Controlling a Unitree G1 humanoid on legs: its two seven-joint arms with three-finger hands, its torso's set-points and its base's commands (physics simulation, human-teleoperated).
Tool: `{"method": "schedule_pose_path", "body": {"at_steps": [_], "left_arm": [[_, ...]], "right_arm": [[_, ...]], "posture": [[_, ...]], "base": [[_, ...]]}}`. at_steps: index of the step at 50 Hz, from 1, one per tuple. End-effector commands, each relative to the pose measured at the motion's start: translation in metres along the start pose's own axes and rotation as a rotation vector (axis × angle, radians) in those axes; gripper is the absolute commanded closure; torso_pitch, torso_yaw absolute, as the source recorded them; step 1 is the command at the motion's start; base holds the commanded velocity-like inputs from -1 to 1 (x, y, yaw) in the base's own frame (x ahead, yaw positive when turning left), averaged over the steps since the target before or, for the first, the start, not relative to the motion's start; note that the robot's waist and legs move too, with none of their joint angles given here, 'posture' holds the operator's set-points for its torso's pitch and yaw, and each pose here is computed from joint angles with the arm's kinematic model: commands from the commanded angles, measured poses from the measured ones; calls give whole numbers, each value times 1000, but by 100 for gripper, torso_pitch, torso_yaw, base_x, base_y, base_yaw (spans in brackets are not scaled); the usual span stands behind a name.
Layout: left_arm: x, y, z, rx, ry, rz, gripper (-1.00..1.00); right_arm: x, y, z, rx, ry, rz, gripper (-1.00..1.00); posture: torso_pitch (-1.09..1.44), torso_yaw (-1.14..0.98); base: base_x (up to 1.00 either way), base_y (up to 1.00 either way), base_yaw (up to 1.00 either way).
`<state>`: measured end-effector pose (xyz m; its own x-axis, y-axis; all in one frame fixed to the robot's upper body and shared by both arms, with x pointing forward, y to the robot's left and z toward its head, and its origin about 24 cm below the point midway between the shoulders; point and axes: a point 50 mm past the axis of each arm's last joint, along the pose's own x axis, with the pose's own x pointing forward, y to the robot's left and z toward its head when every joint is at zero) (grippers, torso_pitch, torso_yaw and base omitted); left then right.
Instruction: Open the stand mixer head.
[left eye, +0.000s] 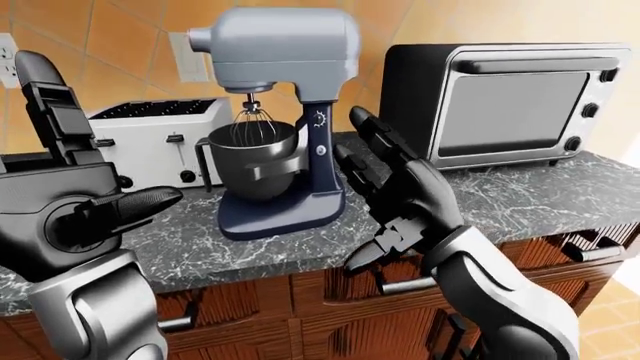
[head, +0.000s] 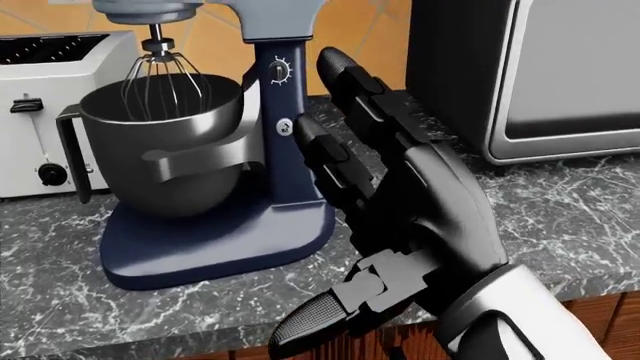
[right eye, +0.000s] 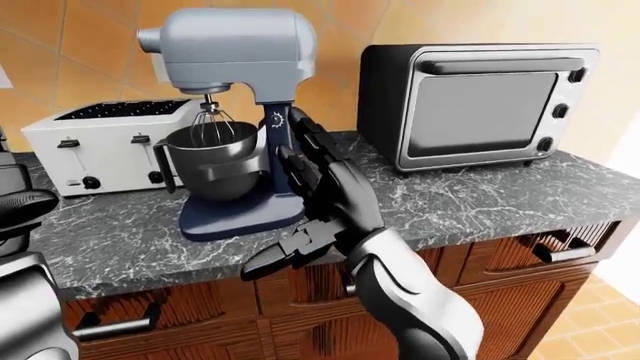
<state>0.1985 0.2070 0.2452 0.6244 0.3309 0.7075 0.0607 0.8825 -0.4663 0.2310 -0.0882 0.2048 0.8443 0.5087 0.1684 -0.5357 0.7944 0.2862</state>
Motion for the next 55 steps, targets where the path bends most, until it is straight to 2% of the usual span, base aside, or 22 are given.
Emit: {"method": "schedule_pose_path", "body": {"at_steps": [1,39,55], "left_arm": [[2,-5,6,-11,-36,-31,-100],[4,-3,6,-5,-42,-21,-100],[6,-3,7,-5,-48,-20,-100]], "right_arm": [[1,3,11,-19,-68,19,-100],[19,4,5,-13,-57,62,-100],[28,-3,-4,-16,-39,54,-100]], "posture": [[-39,0],[-39,0],[-39,0]], "base": [[0,0,0],[0,0,0],[0,0,0]]}}
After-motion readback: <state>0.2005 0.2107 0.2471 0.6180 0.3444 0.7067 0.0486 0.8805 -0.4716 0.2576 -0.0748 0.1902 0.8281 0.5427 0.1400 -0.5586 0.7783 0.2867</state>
